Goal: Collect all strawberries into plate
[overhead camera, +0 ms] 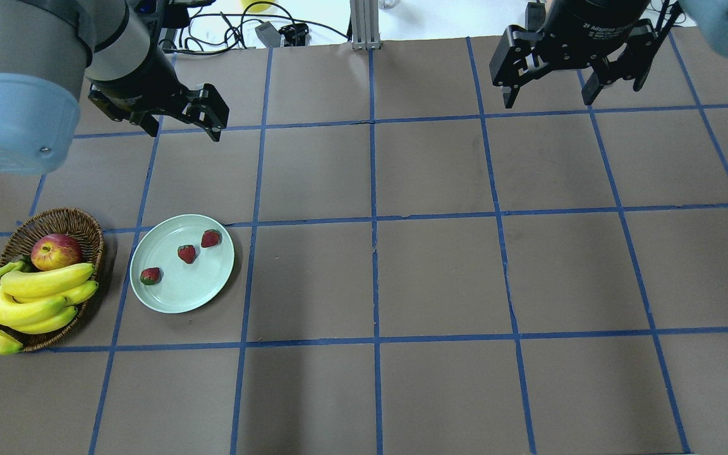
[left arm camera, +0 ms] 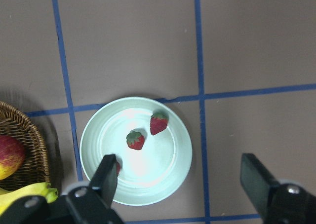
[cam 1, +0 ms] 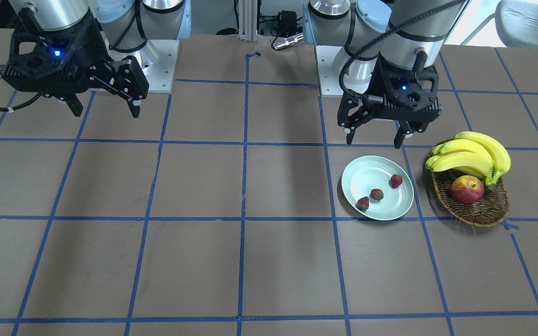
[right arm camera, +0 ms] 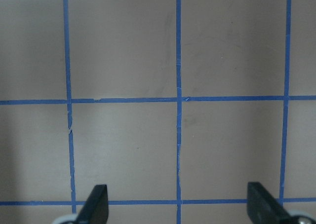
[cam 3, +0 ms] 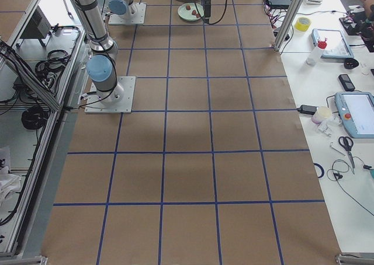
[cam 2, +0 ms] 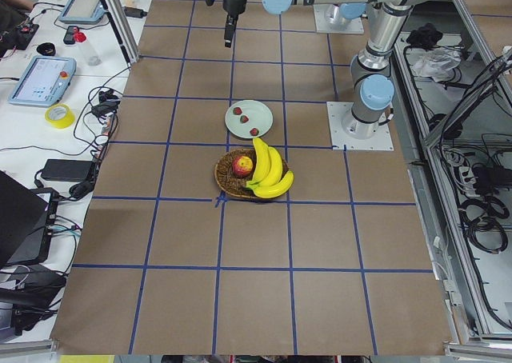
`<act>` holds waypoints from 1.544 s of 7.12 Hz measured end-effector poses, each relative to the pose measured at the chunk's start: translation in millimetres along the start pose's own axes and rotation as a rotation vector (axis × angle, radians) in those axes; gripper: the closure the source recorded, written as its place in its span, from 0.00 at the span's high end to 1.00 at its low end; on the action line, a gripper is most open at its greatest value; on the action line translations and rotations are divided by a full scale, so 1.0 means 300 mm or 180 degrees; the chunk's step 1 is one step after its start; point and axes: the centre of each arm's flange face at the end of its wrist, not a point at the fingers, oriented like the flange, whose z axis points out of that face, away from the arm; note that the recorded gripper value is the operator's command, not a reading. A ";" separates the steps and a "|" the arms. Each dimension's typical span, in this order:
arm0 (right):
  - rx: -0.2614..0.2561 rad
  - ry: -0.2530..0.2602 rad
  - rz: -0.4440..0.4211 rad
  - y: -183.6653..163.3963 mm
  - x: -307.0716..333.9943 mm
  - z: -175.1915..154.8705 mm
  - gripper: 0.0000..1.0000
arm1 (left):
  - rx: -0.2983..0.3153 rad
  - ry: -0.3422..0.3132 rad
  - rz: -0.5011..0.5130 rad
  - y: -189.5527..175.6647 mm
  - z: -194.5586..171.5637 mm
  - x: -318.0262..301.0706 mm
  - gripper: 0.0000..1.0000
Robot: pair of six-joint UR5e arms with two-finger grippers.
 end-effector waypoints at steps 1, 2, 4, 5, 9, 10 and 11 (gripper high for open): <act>0.0095 -0.0001 0.0024 -0.005 0.009 0.024 1.00 | -0.0016 0.0022 0.0048 0.012 -0.084 0.034 0.90; 0.0137 0.0001 0.0044 0.000 0.013 0.023 1.00 | 0.0001 0.0030 0.0059 0.015 -0.138 0.035 0.90; 0.0114 -0.0002 0.0054 0.015 0.014 0.017 1.00 | 0.0015 -0.0004 -0.0076 -0.002 -0.189 -0.067 0.90; 0.0109 -0.0003 0.0054 0.016 0.014 0.017 1.00 | -0.0020 -0.0008 -0.0132 -0.005 -0.192 -0.114 0.90; 0.0103 -0.0034 0.0054 0.021 0.006 0.020 1.00 | -0.0135 0.0084 -0.0289 0.003 -0.182 -0.136 0.97; 0.0102 -0.0041 0.0055 0.021 0.005 0.020 1.00 | -0.0144 0.0091 -0.0313 0.004 -0.183 -0.141 1.00; 0.0103 -0.0044 0.0054 0.021 0.005 0.019 1.00 | -0.0151 0.0088 -0.0331 0.005 -0.185 -0.149 1.00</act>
